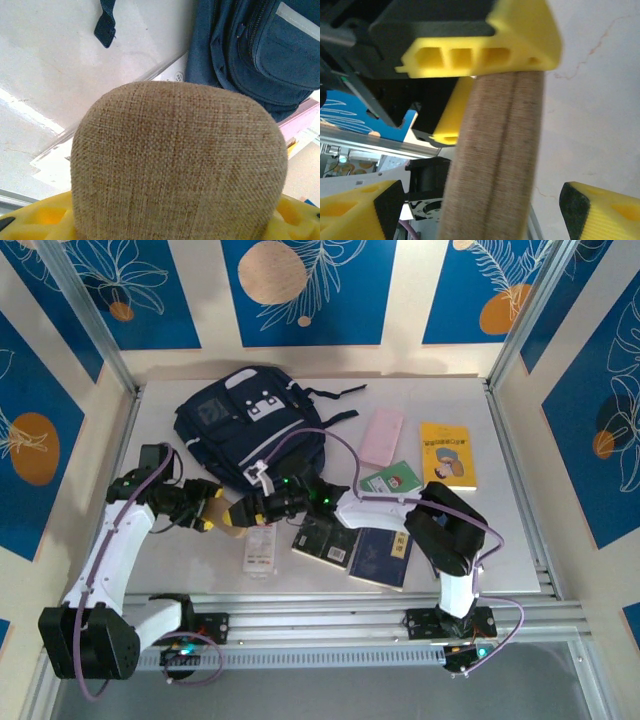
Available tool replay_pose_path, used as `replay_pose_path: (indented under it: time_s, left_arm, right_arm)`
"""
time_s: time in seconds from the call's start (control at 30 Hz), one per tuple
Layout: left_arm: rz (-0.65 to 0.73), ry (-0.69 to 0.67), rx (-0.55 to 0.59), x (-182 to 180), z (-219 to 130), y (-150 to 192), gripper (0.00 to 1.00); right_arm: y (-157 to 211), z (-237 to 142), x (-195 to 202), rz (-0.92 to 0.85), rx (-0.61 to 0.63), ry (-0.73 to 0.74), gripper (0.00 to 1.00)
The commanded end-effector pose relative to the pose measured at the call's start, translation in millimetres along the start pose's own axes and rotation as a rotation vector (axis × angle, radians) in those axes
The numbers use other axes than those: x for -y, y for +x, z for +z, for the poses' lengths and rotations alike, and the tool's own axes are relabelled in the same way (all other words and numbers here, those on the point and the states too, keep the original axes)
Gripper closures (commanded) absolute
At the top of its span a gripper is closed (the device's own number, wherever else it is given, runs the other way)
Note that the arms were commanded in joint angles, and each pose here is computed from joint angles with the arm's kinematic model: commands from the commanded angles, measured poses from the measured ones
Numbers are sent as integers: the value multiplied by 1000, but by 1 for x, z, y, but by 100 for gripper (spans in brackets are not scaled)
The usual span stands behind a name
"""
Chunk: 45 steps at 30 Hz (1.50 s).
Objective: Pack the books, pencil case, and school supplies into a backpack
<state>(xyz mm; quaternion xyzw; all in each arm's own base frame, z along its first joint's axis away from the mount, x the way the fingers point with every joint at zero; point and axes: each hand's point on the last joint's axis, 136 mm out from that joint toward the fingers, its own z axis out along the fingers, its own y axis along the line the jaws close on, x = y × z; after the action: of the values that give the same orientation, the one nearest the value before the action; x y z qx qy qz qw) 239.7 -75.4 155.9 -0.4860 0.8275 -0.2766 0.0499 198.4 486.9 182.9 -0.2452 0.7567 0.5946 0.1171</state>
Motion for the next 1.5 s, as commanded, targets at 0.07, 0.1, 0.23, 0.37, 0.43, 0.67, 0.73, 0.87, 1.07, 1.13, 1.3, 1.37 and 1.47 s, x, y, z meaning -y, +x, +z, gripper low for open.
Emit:
replay_pose_path:
  time_s: [0.07, 0.1, 0.23, 0.37, 0.43, 0.67, 0.73, 0.87, 1.07, 1.13, 1.3, 1.37, 1.47]
  left_arm:
    - [-31, 35, -18, 13, -5, 5, 58]
    - [-31, 38, -17, 15, -6, 5, 58]
    - [-24, 43, -14, 19, -8, 5, 58]
    - [-19, 42, -14, 19, -8, 5, 58]
    - [-11, 42, -12, 20, -8, 5, 52]
    - [65, 61, 7, 30, -11, 1, 25]
    - [97, 62, 12, 35, -12, 0, 19]
    - [143, 62, 13, 41, -10, 0, 14]
    - [368, 18, 48, 53, -8, -8, 12]
    - [524, -15, 79, 62, -11, -11, 12]
    - [904, -125, 142, 99, -8, -11, 12]
    - [1019, -154, 136, 113, 2, -10, 14]
    - [1180, -201, 147, 130, 23, -15, 17]
  right_arm:
    - [-8, 11, -12, -31, -12, -49, 24]
    - [-9, 12, -10, -19, -15, -48, 27]
    - [-10, 16, -5, 20, -28, -53, 35]
    - [-12, 17, -3, 36, -33, -51, 41]
    - [-13, 15, -2, 46, -29, -47, 45]
    - [-26, -11, 18, 157, 21, -25, 53]
    - [-28, -18, 23, 184, 31, -26, 55]
    - [-27, -27, 33, 213, 52, -26, 57]
    - [-31, -42, 52, 261, 89, 7, 61]
    - [-35, -57, 61, 274, 127, 35, 62]
    - [-46, -120, 85, 282, 257, 177, 62]
    - [-50, -149, 91, 266, 316, 254, 62]
    - [-55, -197, 97, 241, 410, 397, 62]
